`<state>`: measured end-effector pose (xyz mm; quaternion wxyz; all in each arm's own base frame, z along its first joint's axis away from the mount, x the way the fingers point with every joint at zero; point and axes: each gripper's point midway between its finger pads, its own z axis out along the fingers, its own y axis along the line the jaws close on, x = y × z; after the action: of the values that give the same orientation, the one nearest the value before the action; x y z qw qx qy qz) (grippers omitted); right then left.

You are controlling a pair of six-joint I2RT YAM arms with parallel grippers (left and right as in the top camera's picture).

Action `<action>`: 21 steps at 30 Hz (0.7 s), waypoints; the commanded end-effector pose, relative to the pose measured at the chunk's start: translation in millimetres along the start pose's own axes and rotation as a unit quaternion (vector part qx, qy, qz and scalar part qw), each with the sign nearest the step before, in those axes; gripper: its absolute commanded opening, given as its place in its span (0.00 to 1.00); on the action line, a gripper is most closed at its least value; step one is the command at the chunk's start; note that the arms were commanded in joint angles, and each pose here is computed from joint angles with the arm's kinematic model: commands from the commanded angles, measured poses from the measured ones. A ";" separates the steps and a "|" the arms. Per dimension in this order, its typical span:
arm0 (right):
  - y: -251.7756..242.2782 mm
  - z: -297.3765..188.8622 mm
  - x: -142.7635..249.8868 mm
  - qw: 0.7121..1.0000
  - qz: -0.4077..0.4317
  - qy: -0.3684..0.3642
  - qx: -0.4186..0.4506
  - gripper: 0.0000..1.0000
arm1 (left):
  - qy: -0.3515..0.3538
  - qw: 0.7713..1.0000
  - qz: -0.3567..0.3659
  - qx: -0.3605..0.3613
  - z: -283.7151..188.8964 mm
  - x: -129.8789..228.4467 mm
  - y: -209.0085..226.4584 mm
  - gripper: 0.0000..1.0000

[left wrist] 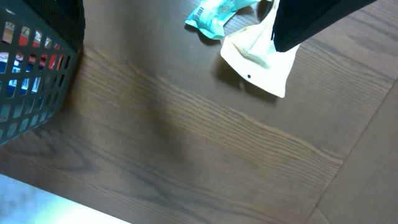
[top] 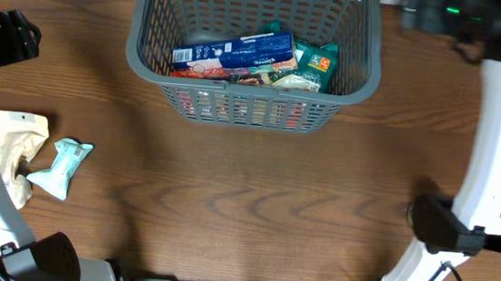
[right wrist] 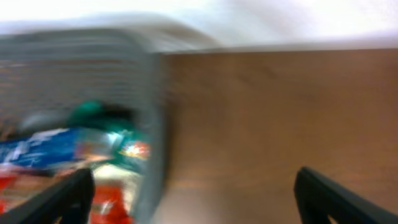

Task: Pack container
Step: 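Move the right gripper down onto the green-capped jar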

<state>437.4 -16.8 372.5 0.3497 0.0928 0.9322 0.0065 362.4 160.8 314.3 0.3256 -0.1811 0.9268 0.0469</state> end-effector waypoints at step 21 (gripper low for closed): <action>-148.0 -44.4 208.0 0.913 0.298 0.234 0.154 0.99 | 0.007 1.000 0.011 0.001 -1.0 3.8 -1.2 0.78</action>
<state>258.4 -117.4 277.3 0.1162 0.3737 0.9197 0.0307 360.2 159.7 312.5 0.3199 -0.1795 0.9291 0.0460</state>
